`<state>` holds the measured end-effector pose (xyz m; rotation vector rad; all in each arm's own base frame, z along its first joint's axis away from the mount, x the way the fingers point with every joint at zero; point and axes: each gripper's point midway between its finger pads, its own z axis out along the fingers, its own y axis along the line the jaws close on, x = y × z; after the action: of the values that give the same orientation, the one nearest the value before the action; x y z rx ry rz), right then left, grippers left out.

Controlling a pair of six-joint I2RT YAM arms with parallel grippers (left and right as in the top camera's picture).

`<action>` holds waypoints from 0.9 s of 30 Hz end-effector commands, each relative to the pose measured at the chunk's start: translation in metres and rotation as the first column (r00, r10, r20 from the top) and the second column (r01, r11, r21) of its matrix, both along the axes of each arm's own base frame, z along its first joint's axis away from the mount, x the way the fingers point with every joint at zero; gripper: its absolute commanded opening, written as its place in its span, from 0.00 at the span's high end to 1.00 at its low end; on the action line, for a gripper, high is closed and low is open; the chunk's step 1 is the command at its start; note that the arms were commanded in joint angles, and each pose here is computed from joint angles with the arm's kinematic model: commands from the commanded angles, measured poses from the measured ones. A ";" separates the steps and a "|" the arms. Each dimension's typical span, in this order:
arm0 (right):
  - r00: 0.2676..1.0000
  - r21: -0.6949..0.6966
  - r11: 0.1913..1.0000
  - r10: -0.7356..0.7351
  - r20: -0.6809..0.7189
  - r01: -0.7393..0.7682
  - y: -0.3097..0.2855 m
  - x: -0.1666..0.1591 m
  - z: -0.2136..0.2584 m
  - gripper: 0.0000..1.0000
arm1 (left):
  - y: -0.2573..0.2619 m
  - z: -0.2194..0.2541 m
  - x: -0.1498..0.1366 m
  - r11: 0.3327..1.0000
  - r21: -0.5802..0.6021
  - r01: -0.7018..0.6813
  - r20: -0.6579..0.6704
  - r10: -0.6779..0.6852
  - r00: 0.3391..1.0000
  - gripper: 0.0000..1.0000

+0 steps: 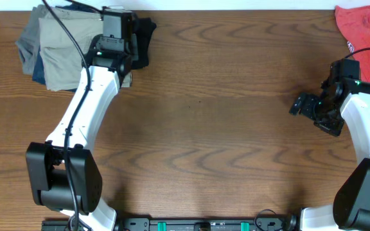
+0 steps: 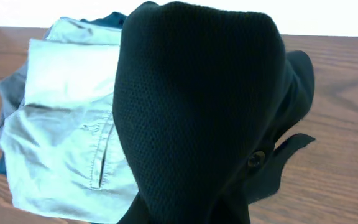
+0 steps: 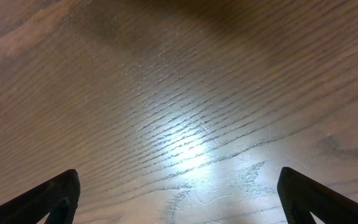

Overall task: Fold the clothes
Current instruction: 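Carry the black bundle with the left gripper onto the pants stack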

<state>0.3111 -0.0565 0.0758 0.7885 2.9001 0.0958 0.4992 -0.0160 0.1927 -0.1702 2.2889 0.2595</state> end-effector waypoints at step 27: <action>1.000 -0.008 1.000 0.006 0.027 -0.006 -0.002 0.004 0.008 0.01 | 0.163 -0.017 0.013 0.940 -0.083 -0.330 0.059 0.335 0.940 0.70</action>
<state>0.3111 -0.0565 0.0758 0.7891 2.9000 0.0958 0.5022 0.1375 0.1780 -0.5709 2.2100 0.3496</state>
